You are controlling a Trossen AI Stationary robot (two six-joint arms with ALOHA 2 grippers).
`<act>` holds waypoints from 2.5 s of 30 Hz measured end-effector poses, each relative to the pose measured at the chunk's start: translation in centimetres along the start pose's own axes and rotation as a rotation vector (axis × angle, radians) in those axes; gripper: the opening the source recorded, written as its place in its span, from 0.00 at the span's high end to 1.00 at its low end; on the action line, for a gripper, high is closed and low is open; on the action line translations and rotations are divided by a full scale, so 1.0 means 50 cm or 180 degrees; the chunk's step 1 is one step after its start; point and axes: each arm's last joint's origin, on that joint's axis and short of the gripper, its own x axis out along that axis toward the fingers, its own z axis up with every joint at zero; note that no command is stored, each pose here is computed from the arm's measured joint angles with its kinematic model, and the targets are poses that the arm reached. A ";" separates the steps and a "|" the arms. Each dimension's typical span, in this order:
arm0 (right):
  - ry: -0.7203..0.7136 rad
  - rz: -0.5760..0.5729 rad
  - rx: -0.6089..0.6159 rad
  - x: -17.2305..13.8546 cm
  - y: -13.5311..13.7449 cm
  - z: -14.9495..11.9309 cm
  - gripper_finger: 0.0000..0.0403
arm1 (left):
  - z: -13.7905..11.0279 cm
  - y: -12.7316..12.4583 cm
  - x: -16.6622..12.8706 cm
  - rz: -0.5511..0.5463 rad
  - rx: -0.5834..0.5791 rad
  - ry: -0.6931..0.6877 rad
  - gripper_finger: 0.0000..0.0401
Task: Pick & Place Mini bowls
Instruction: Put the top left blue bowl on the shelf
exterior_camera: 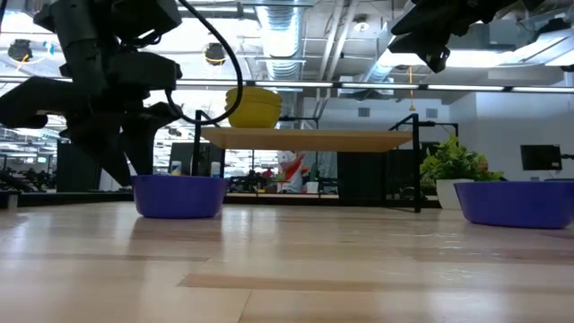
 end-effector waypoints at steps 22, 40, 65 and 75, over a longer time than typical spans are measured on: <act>-0.0115 0.0035 0.0105 0.000 0.002 0.007 0.68 | -0.025 0.001 0.027 -0.0055 0.0061 -0.0086 0.91; -0.0459 0.0246 -0.1198 -0.001 0.043 0.017 0.71 | 0.108 0.007 -0.068 0.0023 0.0826 -0.0942 0.99; 0.1223 0.0397 -0.2970 0.120 0.140 0.155 0.74 | 0.183 -0.009 -0.163 0.0023 0.1069 -0.1378 0.99; 0.1105 0.0545 -0.3339 0.195 0.185 0.208 0.76 | 0.168 -0.039 -0.164 -0.0107 0.1249 -0.1152 0.99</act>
